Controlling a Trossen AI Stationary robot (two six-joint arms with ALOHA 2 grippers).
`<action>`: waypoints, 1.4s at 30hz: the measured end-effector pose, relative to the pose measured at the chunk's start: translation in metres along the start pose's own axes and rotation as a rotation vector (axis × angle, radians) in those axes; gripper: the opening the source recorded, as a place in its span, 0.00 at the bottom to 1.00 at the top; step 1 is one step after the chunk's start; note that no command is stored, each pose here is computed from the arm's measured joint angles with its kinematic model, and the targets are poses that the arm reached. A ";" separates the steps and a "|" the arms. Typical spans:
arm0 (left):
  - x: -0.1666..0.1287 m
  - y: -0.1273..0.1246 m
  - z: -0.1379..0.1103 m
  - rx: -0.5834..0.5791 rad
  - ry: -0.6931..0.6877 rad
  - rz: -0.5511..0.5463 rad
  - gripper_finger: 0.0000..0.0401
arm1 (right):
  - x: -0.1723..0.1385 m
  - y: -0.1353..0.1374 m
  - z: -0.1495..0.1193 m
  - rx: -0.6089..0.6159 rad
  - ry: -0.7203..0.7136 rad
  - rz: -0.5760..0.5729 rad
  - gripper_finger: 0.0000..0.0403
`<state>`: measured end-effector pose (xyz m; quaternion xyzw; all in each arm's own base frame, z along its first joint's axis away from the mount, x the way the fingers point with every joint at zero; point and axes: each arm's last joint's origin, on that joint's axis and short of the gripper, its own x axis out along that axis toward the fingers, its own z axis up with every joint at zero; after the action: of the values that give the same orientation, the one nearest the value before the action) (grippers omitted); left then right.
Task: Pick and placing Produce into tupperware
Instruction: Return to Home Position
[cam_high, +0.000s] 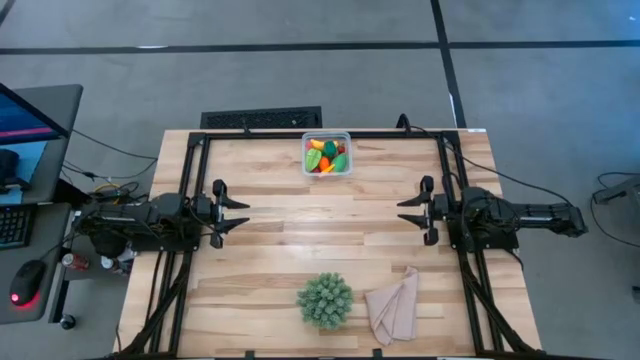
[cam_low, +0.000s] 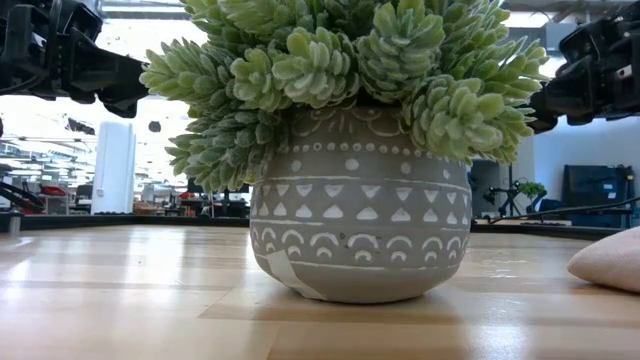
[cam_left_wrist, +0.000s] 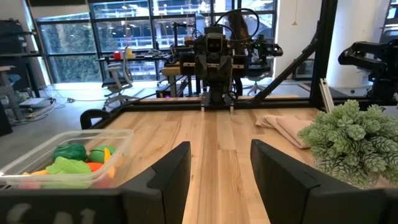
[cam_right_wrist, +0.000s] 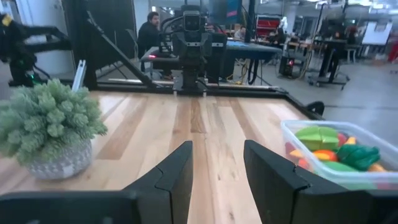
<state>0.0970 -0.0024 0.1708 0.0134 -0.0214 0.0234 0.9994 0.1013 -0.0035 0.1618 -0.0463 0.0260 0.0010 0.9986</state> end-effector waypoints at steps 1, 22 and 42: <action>0.000 0.000 0.000 0.000 0.000 0.000 0.40 | 0.000 0.000 0.000 -0.018 0.000 0.000 0.34; 0.000 0.000 0.000 0.000 0.000 0.000 0.40 | 0.000 0.000 0.000 -0.044 -0.001 0.000 0.34; 0.000 0.000 0.000 0.000 0.000 0.000 0.40 | 0.000 0.000 0.000 -0.044 -0.001 0.000 0.34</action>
<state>0.0970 -0.0024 0.1707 0.0135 -0.0212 0.0234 0.9994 0.1012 -0.0035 0.1619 -0.0682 0.0257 0.0016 0.9973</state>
